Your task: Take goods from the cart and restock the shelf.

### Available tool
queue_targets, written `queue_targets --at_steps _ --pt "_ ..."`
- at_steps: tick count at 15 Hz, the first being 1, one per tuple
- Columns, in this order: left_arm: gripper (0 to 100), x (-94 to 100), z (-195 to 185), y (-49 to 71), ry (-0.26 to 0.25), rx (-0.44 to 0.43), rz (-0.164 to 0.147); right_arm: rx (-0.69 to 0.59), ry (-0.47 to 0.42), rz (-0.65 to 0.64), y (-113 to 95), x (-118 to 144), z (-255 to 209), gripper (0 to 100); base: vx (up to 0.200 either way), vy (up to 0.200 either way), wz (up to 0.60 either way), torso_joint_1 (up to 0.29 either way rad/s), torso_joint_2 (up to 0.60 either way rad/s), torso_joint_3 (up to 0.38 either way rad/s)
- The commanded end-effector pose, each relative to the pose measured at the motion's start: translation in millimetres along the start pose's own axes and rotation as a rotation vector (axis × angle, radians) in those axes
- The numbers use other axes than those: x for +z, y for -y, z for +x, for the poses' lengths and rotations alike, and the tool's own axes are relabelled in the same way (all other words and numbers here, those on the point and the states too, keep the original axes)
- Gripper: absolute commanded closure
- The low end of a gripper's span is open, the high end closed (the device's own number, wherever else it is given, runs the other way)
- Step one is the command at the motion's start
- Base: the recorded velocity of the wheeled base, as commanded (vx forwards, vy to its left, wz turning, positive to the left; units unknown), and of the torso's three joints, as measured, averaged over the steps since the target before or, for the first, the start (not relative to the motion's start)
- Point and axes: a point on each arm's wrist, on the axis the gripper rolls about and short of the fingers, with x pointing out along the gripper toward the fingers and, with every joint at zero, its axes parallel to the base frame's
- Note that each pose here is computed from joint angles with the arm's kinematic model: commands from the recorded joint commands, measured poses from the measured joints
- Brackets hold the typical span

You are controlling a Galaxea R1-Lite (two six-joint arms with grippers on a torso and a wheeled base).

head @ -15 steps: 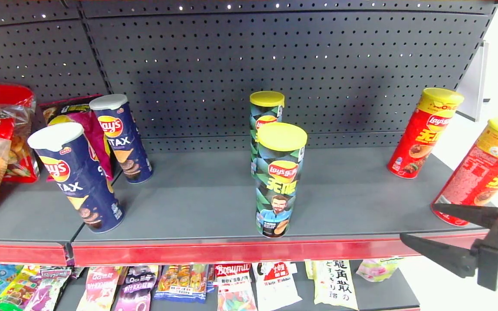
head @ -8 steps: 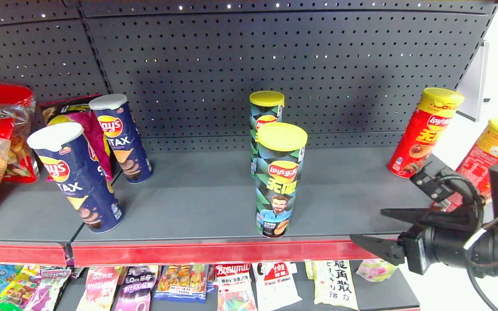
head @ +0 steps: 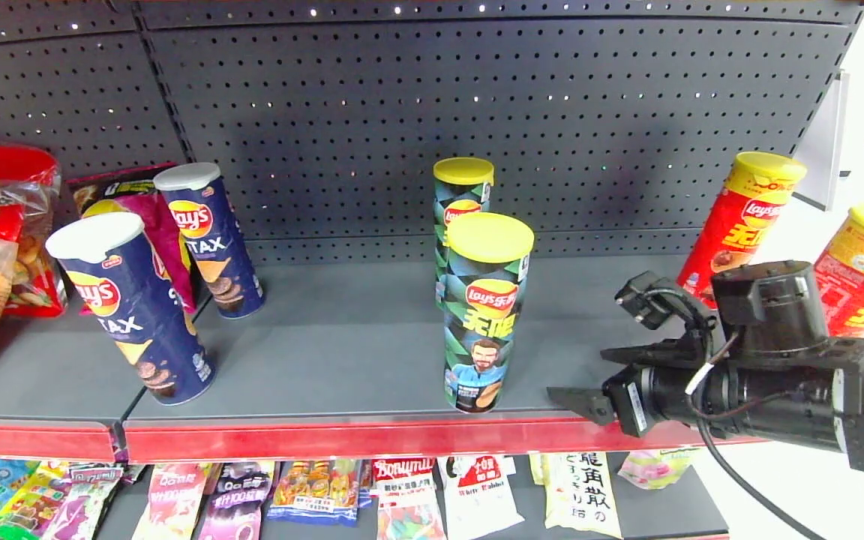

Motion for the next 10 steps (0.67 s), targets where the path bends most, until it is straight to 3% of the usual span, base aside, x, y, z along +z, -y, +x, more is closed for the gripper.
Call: queue_targets --at_steps 1,10 --pt "0 0.0 0 0.0 -0.002 0.0 -0.001 0.005 -0.027 0.0 0 0 14 0 0.0 0.0 0.0 0.0 0.0 0.0" --pt "0 0.0 0 0.0 -0.002 0.0 -0.001 0.03 -0.043 -0.032 -14 9 43 0 0.0 0.0 0.0 0.0 0.0 0.0"
